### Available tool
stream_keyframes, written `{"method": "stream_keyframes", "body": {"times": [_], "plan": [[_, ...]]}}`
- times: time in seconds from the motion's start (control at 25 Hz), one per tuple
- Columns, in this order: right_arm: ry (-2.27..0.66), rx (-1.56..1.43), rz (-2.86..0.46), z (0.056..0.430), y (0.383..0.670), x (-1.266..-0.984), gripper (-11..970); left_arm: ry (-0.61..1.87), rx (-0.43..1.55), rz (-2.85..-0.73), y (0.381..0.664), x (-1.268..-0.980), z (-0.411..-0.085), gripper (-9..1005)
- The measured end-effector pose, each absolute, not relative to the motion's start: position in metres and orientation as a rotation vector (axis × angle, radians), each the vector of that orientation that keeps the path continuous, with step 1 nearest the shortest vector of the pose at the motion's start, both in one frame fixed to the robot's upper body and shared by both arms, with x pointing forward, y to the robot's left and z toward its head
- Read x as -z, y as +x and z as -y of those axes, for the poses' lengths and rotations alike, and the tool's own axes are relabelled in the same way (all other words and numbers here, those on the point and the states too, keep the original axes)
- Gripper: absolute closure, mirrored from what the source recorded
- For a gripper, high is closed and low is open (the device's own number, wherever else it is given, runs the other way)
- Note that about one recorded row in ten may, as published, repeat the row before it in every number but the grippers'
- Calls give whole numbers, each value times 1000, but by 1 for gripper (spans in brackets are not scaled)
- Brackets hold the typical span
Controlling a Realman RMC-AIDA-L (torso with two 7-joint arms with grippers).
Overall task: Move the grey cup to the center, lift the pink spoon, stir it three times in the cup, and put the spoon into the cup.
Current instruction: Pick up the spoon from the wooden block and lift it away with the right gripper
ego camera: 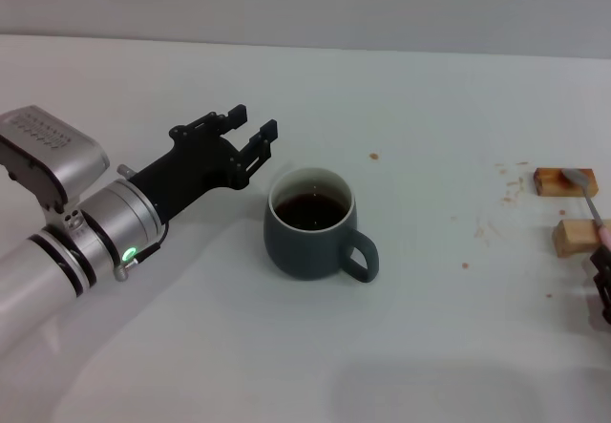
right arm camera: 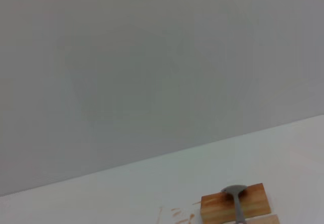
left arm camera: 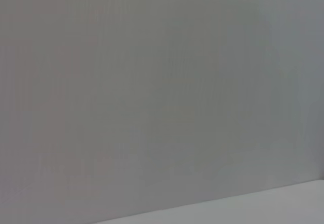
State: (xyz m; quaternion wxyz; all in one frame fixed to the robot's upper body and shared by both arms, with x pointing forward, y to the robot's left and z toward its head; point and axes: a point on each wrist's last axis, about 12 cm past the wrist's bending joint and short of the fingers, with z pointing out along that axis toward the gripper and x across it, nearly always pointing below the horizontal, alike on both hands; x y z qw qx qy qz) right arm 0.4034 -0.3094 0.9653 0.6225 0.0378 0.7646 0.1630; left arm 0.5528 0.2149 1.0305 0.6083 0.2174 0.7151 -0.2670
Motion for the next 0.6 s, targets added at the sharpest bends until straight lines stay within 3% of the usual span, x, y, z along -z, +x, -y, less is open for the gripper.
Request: {"method": "stream_keyframes", "body": {"times": [0.6], "plan": [[99,-369,-1754,310,401,-965,759,484,634,-1647,548,-1029,-216,524]]}}
